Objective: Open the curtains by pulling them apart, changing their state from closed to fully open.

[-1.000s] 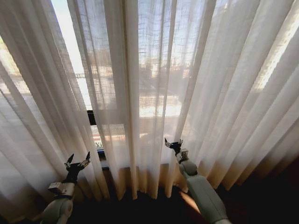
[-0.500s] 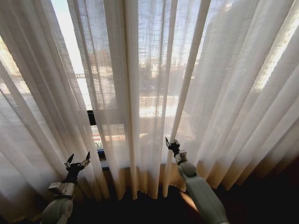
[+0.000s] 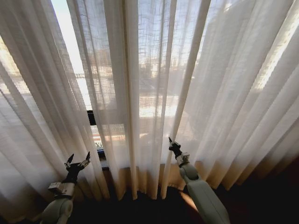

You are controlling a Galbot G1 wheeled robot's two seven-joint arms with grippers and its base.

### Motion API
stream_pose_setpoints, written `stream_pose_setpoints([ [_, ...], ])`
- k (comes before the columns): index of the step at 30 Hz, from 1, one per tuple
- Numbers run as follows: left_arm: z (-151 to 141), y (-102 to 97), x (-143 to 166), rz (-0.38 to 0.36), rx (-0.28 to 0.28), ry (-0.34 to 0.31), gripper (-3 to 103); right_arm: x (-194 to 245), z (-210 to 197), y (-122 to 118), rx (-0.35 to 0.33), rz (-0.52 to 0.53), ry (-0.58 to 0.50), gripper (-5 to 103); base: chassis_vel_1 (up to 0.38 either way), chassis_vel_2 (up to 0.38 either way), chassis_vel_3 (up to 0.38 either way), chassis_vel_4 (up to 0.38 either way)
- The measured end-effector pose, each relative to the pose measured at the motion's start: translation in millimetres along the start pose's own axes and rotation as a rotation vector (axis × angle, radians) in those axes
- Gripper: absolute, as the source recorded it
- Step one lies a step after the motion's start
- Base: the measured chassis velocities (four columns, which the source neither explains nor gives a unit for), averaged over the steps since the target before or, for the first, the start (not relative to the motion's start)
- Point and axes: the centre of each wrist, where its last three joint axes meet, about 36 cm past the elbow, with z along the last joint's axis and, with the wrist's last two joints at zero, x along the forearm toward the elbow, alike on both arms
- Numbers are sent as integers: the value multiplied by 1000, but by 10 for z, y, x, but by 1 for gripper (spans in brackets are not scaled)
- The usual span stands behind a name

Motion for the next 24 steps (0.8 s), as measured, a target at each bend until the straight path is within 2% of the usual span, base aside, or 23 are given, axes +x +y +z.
stream_pose_setpoints([
  [15,0,0,0,0,0,0,100,167,73,-249,-9,5,27,0,-5,-4,4,5],
  [24,0,1,0,0,0,0,100,234,80,-354,-9,15,34,0,-149,-135,171,138],
])
